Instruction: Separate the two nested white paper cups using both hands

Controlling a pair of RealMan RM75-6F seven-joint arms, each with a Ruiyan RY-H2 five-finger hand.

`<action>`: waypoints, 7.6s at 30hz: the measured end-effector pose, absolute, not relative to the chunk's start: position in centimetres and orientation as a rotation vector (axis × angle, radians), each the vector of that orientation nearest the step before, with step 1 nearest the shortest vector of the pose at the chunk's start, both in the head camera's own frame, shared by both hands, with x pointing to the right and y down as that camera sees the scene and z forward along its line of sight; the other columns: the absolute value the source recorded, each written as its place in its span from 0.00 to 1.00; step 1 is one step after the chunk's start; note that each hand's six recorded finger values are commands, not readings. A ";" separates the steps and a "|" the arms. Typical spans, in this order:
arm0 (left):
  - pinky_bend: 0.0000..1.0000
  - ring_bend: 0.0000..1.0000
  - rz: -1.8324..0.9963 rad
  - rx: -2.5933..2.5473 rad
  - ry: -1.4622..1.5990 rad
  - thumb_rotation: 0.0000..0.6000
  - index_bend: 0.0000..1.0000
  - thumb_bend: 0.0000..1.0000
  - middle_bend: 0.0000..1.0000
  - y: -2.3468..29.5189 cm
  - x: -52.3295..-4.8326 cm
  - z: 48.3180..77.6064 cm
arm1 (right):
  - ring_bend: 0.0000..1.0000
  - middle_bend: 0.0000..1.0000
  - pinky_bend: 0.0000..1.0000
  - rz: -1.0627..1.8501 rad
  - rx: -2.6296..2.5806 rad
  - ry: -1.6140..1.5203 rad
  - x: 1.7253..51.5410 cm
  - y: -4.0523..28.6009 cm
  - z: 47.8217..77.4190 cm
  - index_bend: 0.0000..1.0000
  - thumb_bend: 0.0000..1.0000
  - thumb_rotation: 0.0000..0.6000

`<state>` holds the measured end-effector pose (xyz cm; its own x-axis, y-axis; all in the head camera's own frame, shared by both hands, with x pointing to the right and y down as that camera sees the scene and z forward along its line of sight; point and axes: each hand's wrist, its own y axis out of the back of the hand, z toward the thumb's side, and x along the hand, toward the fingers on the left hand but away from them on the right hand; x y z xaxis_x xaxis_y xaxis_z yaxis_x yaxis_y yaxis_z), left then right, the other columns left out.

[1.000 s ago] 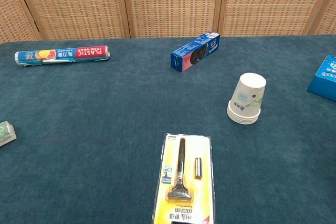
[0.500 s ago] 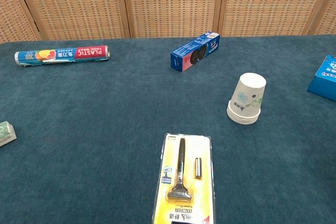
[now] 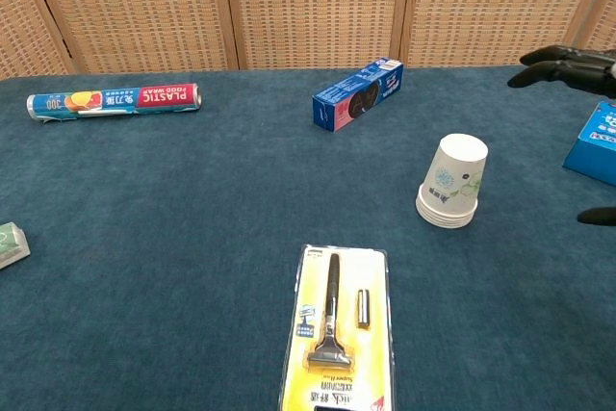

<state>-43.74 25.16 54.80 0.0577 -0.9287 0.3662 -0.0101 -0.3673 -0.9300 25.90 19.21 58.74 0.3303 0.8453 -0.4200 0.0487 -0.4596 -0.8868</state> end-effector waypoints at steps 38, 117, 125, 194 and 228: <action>0.00 0.00 -1.485 -1.471 0.953 1.00 0.00 0.14 0.00 24.6 -44.6 56.1 | 0.00 0.07 0.14 1.508 -1.773 -0.647 21.3 11.1 68.9 0.27 0.11 1.00; 0.00 0.00 -1.265 -1.853 1.213 1.00 0.00 0.14 0.00 15.5 -38.5 58.5 | 0.51 0.66 0.72 1.206 -2.530 -1.539 10.0 2.9 62.6 0.79 0.25 1.00; 0.00 0.00 -1.168 -2.027 1.320 1.00 0.00 0.14 0.00 14.7 -36.1 59.8 | 0.51 0.66 0.72 1.192 -2.644 -1.639 9.3 2.1 62.9 0.79 0.25 1.00; 0.00 0.00 -0.396 -3.159 1.778 1.00 0.28 0.15 0.00 10.7 -24.8 69.6 | 0.51 0.66 0.72 1.167 -2.721 -1.592 8.1 2.4 63.7 0.79 0.25 1.00; 0.00 0.00 -0.369 -3.171 1.780 1.00 0.46 0.30 0.00 10.2 -20.3 70.0 | 0.51 0.66 0.72 1.186 -2.751 -1.538 7.6 3.6 64.0 0.79 0.25 1.00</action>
